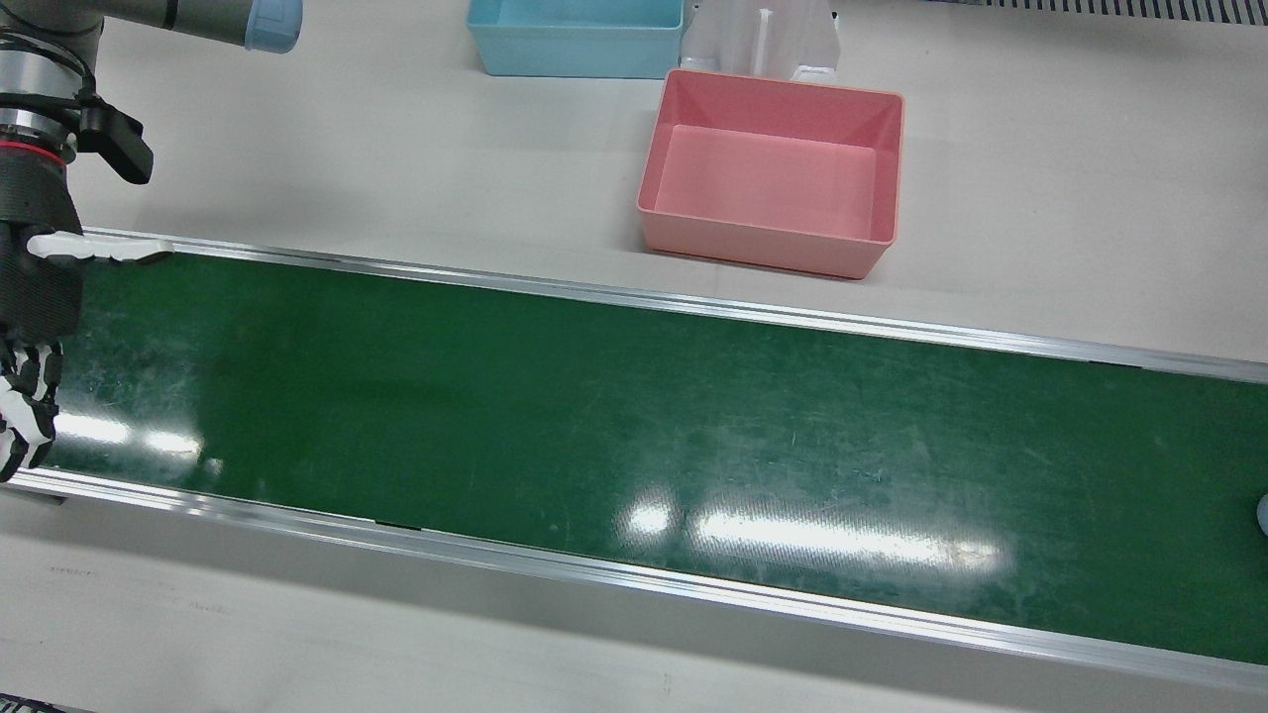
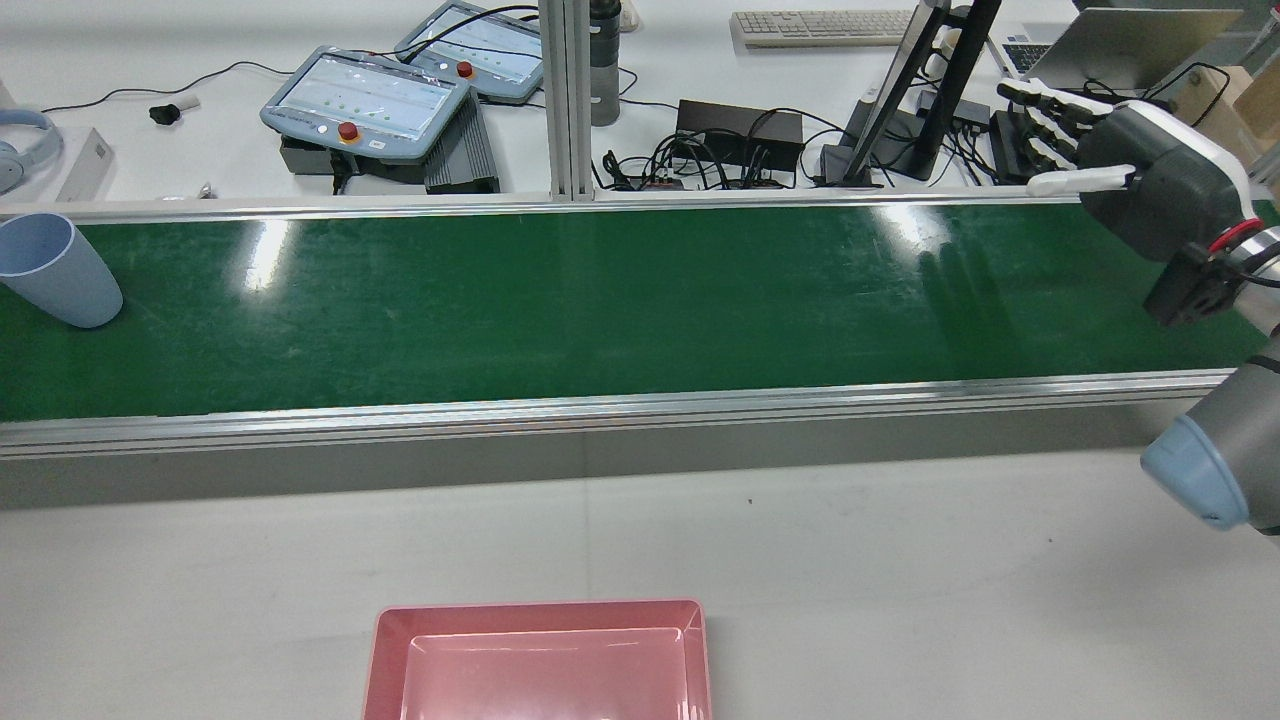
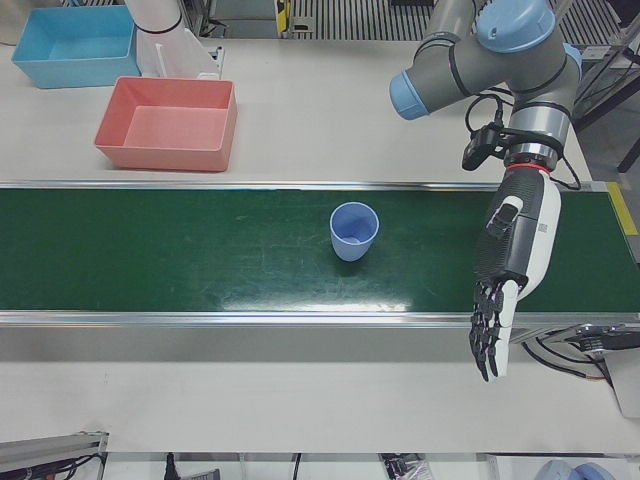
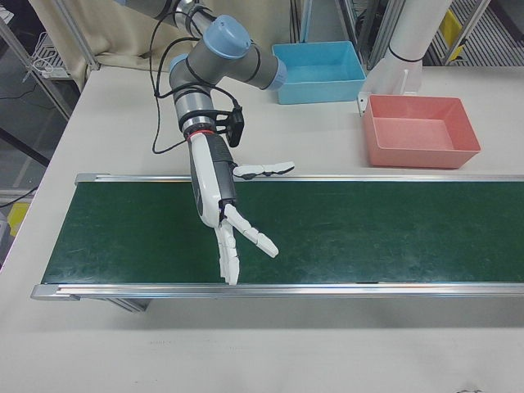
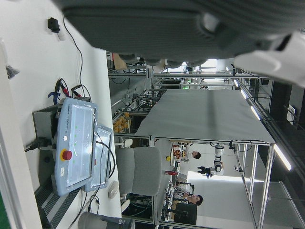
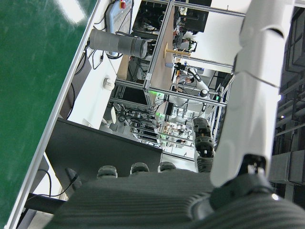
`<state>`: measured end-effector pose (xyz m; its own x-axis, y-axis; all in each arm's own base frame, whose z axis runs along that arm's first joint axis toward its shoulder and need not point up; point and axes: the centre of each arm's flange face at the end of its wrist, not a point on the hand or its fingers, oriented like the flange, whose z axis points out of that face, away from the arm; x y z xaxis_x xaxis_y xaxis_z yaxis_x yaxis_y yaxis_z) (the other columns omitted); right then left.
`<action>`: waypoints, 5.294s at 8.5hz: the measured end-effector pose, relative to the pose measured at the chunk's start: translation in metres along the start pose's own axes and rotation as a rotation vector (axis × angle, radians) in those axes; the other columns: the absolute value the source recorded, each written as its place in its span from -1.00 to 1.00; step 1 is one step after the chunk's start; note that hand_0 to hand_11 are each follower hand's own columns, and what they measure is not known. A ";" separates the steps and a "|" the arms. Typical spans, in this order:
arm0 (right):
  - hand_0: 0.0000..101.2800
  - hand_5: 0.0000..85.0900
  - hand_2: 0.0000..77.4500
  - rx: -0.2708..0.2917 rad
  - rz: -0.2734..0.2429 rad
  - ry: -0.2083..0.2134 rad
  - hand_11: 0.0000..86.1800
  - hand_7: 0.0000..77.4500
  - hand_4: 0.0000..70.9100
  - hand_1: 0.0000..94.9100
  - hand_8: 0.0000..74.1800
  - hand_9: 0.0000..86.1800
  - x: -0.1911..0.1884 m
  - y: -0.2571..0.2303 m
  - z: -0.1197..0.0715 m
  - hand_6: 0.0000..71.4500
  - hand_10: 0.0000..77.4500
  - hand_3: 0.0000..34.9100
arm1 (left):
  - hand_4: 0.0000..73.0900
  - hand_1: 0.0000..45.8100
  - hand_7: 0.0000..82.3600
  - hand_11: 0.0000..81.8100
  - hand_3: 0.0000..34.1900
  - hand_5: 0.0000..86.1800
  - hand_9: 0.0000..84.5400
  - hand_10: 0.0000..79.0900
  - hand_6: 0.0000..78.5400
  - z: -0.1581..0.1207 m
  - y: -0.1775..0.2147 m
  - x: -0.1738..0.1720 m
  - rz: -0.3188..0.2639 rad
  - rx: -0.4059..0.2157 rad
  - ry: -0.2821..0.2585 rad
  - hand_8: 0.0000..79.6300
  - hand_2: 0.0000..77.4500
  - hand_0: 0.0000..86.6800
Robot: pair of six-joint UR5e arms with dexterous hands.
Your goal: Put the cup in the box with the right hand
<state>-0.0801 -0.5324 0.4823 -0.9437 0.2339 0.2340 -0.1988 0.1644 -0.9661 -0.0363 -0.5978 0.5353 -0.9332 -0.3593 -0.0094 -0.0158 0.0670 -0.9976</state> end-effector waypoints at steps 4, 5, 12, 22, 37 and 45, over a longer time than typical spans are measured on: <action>0.10 -0.85 -0.96 -0.024 0.006 -0.005 -0.97 -0.96 -1.00 -0.49 -1.00 -0.99 -0.008 0.010 -0.002 -0.98 -1.00 -0.40 | -1.00 -0.98 -1.00 -1.00 -1.00 -1.00 -0.99 -1.00 -1.00 0.000 0.000 0.000 0.000 0.001 0.001 -1.00 -0.99 -1.00; 0.10 -0.85 -0.92 -0.027 0.005 0.000 -0.97 -0.96 -0.98 -0.57 -1.00 -0.99 -0.010 0.010 -0.003 -0.98 -1.00 -0.40 | -1.00 -0.98 -1.00 -1.00 -1.00 -1.00 -0.99 -1.00 -1.00 0.000 0.000 0.000 0.000 0.001 0.000 -1.00 -0.99 -1.00; 0.12 -0.85 -0.94 -0.004 0.005 0.013 -0.97 -0.96 -1.00 -0.62 -0.99 -0.99 -0.012 -0.003 -0.016 -0.98 -1.00 -0.40 | -1.00 -0.98 -1.00 -1.00 -1.00 -1.00 -0.99 -1.00 -1.00 0.000 -0.001 0.000 -0.001 0.002 0.000 -1.00 -0.99 -1.00; 0.09 -0.85 -0.97 -0.023 -0.058 -0.045 -0.97 -0.96 -1.00 -0.46 -0.99 -0.99 0.000 0.003 -0.009 -0.98 -1.00 -0.40 | -1.00 -0.98 -1.00 -1.00 -1.00 -1.00 -0.99 -1.00 -1.00 0.000 -0.002 0.000 -0.001 0.002 0.000 -1.00 -0.99 -1.00; 0.11 -0.85 -0.99 -0.100 0.043 -0.062 -0.97 -0.96 -0.98 -0.56 -0.99 -0.99 0.055 0.017 0.043 -0.94 -1.00 -0.42 | -1.00 -0.98 -1.00 -1.00 -1.00 -1.00 -1.00 -1.00 -1.00 0.000 0.000 0.000 -0.001 -0.001 0.000 -1.00 -0.99 -1.00; 0.13 -0.85 -0.99 -0.127 0.059 -0.024 -0.97 -0.97 -0.95 -0.60 -0.99 -0.99 0.073 0.043 0.037 -0.94 -1.00 -0.41 | -1.00 -0.98 -1.00 -1.00 -1.00 -1.00 -1.00 -1.00 -1.00 0.000 0.000 0.000 0.000 -0.001 -0.001 -1.00 -0.99 -1.00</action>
<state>-0.1676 -0.5438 0.4538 -0.9589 0.2244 0.1735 -0.1094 0.2719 -0.9561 -0.0360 -0.5979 0.5349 -0.9330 -0.3598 -0.0095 -0.0159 0.0678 -0.9976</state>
